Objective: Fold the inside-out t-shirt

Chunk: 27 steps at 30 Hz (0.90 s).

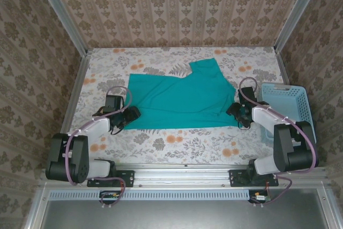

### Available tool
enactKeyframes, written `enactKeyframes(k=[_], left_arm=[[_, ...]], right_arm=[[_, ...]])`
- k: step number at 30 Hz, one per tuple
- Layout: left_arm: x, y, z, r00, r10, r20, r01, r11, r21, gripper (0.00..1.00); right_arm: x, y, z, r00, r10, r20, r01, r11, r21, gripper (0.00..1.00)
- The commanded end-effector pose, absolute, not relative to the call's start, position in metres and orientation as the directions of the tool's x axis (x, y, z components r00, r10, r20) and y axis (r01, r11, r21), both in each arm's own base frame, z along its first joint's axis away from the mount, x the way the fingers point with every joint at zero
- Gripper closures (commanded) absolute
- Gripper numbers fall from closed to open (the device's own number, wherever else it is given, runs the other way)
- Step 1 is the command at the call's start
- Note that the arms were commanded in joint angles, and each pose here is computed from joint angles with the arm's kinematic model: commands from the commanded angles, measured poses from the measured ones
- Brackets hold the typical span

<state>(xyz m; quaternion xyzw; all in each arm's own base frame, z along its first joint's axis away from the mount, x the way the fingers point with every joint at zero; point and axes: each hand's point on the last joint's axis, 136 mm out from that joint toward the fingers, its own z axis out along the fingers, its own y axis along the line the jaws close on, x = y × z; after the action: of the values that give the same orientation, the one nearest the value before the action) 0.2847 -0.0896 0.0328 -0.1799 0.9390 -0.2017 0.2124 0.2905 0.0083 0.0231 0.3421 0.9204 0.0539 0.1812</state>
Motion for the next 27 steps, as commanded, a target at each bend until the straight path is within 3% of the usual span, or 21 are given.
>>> enactKeyframes(k=[1, 6, 16, 27], left_arm=[[0.265, -0.083, 0.023, -0.867, -0.409, -0.283, -0.276, 0.869, -0.410, 0.27], [0.263, -0.090, 0.040, -0.873, -0.368, -0.320, -0.232, 0.890, -0.392, 0.25], [0.260, -0.086, 0.044, -0.862, -0.371, -0.345, -0.235, 0.896, -0.377, 0.24], [0.257, -0.086, 0.037, -0.865, -0.372, -0.337, -0.239, 0.896, -0.375, 0.23]], right_arm=[[0.283, -0.006, 0.042, -0.717, 0.592, -0.368, 0.589, 0.797, 0.136, 0.30], [0.284, 0.025, 0.102, -0.772, 0.364, -0.521, 0.400, 0.915, 0.048, 0.30], [0.284, 0.123, 0.074, -0.875, 0.255, -0.412, 0.198, 0.964, 0.177, 0.34], [0.314, 0.146, 0.043, -0.899, 0.230, -0.372, 0.185, 0.971, 0.153, 0.37]])
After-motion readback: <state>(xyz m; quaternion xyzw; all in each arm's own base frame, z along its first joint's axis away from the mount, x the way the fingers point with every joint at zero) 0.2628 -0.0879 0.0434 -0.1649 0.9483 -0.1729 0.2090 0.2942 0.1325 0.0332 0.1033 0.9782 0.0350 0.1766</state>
